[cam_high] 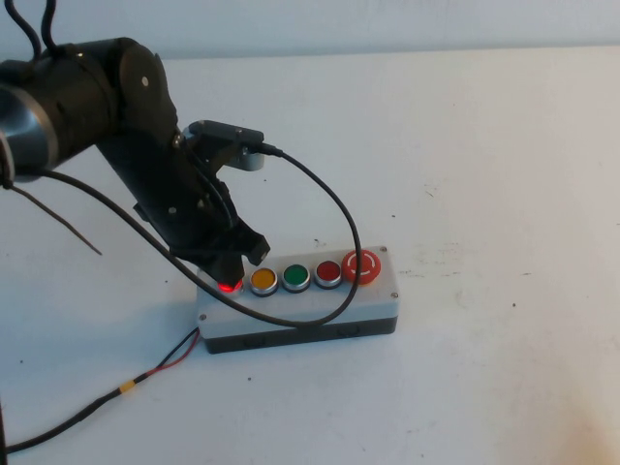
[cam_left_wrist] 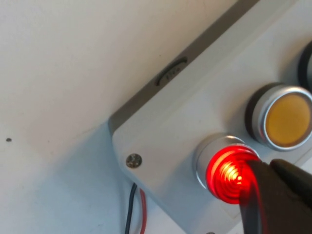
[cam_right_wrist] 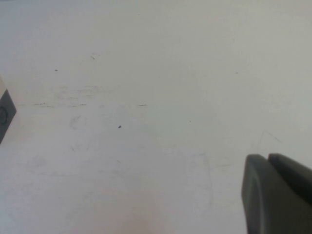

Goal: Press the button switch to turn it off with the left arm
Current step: Press the button to turn off

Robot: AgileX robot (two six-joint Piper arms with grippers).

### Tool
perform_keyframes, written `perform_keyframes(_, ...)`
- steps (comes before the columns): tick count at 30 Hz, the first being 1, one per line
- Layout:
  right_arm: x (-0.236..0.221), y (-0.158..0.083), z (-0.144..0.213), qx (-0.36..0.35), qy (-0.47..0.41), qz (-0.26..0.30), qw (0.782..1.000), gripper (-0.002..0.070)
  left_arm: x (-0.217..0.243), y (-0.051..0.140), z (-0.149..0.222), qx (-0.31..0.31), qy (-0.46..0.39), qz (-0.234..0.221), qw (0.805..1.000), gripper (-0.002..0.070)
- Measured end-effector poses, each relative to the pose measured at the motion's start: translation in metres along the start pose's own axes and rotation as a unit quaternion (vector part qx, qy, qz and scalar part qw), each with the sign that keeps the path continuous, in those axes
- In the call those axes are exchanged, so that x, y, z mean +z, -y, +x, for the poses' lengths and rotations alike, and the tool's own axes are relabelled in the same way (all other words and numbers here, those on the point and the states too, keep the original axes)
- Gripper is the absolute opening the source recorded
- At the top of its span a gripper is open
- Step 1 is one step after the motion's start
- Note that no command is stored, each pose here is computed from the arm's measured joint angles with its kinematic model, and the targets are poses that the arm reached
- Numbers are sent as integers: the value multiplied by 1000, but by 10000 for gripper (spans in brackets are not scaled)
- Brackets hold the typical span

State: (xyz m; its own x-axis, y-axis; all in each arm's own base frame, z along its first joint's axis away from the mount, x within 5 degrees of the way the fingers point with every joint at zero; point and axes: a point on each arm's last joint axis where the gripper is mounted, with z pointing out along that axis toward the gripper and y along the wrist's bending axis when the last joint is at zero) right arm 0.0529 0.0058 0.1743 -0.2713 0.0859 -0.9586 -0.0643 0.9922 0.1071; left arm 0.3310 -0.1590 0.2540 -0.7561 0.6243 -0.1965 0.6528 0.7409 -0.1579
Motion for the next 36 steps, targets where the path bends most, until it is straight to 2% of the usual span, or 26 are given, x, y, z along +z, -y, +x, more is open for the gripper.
perform_keyframes(21, 0, 0, 0, 0, 0, 0, 1000, -16, 6, -3, -4, -9, -5, 0, 1000, -3)
perform_keyframes(28, 0, 0, 0, 0, 0, 0, 1000, -16, 12, -2, -7, -21, -10, 20, 1000, -3)
perform_keyframes(32, 0, 0, 0, 0, 0, 0, 1000, -16, 3, 0, -7, -18, 13, 11, 1000, -3)
perform_keyframes(36, 0, 0, 0, 0, 0, 0, 1000, -16, -31, 6, -4, 3, 83, -29, 996, -3)
